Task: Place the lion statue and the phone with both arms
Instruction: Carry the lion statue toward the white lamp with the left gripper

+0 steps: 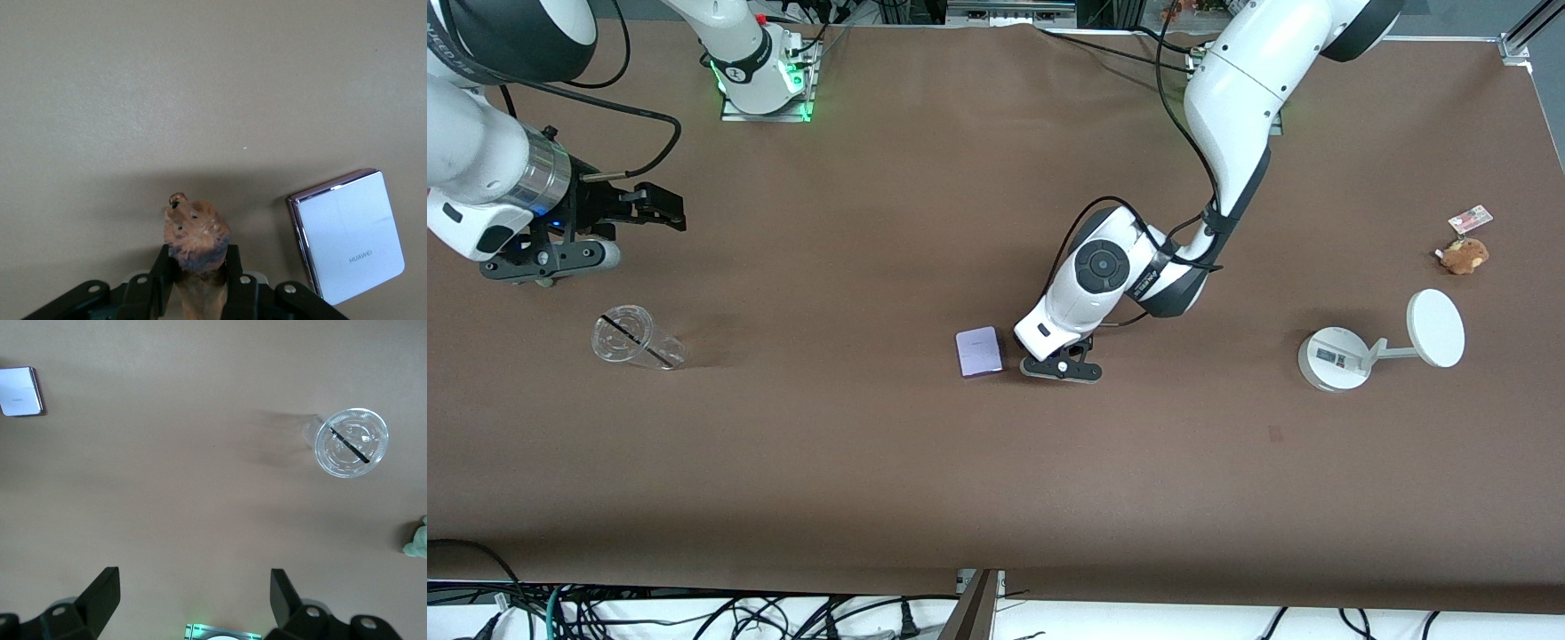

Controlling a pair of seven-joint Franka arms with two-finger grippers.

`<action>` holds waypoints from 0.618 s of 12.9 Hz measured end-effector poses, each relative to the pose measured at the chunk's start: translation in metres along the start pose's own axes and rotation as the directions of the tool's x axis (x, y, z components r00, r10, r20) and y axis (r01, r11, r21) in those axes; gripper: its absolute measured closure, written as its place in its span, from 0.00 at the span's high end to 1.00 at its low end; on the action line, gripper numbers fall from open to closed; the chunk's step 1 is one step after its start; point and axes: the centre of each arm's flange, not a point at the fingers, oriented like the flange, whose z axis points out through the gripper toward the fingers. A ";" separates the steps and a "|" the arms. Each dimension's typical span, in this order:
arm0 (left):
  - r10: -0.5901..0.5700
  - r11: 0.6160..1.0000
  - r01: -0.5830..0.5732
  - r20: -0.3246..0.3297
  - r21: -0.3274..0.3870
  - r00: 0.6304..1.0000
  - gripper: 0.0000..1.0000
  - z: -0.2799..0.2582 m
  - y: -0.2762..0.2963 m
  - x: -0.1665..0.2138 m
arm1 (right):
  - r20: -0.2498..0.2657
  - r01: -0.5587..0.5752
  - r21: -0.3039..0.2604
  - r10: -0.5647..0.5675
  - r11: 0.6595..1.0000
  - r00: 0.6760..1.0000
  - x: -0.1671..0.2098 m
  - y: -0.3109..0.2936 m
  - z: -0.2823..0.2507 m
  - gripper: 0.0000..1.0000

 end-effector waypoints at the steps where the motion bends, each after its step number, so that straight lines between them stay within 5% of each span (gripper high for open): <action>1: -0.003 1.000 0.003 0.010 0.013 1.000 0.35 -0.005 -0.003 0.003 | 0.000 0.000 0.000 0.000 1.000 1.000 0.000 0.000 0.000 1.00; 5: -0.009 0.995 0.003 0.061 0.097 0.998 0.35 -0.091 -0.044 0.032 | -0.001 0.000 0.000 0.000 1.000 1.000 0.000 0.000 0.000 1.00; 8: 0.040 0.988 -0.057 0.124 0.141 0.992 0.35 -0.166 -0.126 0.052 | -0.001 0.000 -0.001 0.000 1.000 1.000 0.000 0.000 0.000 1.00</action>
